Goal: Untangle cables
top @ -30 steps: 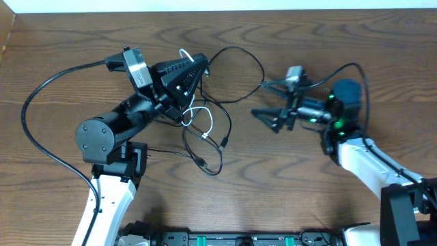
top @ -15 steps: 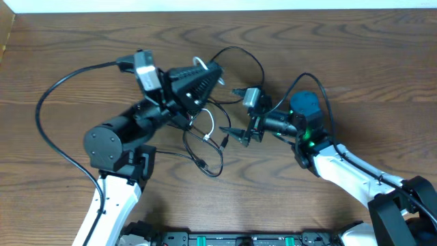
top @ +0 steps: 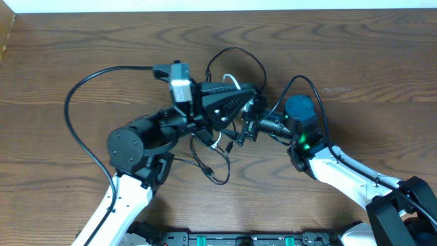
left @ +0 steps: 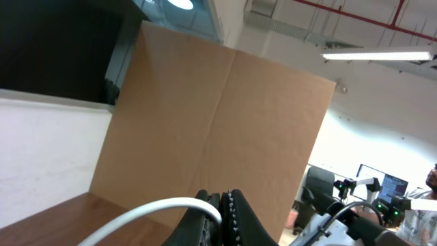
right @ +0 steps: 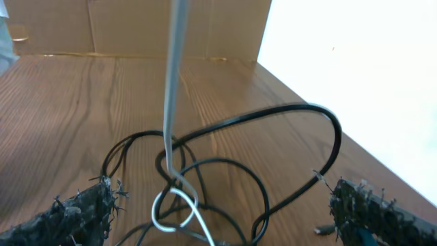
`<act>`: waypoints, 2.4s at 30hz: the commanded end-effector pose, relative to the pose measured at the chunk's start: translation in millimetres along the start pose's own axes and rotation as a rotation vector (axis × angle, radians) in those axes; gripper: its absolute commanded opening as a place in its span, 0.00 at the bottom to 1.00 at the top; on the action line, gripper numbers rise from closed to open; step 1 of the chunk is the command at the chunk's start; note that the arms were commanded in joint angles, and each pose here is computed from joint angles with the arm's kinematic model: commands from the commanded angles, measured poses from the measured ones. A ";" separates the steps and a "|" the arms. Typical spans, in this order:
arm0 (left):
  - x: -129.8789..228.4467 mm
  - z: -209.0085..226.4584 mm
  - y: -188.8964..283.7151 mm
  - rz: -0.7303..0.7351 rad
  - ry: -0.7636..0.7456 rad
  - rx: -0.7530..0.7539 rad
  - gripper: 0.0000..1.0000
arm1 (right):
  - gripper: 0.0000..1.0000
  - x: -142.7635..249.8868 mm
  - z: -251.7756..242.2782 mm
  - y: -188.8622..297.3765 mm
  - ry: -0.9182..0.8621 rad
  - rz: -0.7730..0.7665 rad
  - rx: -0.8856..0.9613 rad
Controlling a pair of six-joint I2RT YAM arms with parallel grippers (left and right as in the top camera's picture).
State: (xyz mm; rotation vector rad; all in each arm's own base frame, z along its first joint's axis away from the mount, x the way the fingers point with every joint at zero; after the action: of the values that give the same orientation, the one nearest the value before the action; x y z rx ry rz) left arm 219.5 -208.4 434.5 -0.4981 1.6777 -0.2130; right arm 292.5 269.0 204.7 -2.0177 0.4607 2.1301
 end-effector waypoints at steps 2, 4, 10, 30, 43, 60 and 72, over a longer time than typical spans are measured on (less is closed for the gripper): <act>4.2 6.0 -6.6 -0.011 -0.014 -0.014 0.08 | 0.98 -6.0 8.0 -4.4 0.033 -0.019 -0.019; 7.5 9.5 -7.4 -0.005 -0.007 -0.018 0.08 | 0.89 -8.2 11.2 -6.0 0.041 -0.029 -0.027; 15.8 18.2 -9.2 0.011 0.013 -0.030 0.08 | 0.29 -10.4 14.0 -7.3 0.050 -0.038 -0.034; 49.6 40.4 -6.2 0.141 0.094 -0.120 0.24 | 0.01 -38.3 -3.2 -0.8 -0.045 -0.166 0.061; 112.3 62.8 17.1 0.435 -0.034 -0.210 0.54 | 0.01 -73.6 -69.1 54.9 -0.362 -0.396 0.205; 138.2 120.9 58.0 0.583 -0.112 -0.670 0.60 | 0.01 -130.3 -56.7 91.4 -0.309 -0.676 0.098; 175.1 137.9 63.7 0.671 -0.052 -0.692 0.59 | 0.01 -138.3 -54.2 97.0 -0.344 -0.727 0.075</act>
State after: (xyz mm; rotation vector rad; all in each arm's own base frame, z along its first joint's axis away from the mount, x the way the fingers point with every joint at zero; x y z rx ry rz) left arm 322.4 -205.9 237.3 -0.4296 1.7553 0.8641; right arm 323.5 176.4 337.1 -1.4156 -0.1708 1.9172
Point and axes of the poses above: each gripper's point midway between its finger pads, its own y axis back along the fingers, its own z axis along the line the jaws close on, x = y × z, the point moved 4 cm from there along y, back along the fingers, and after that the axes turned 10 degrees about -y, right-handed, at the moved point
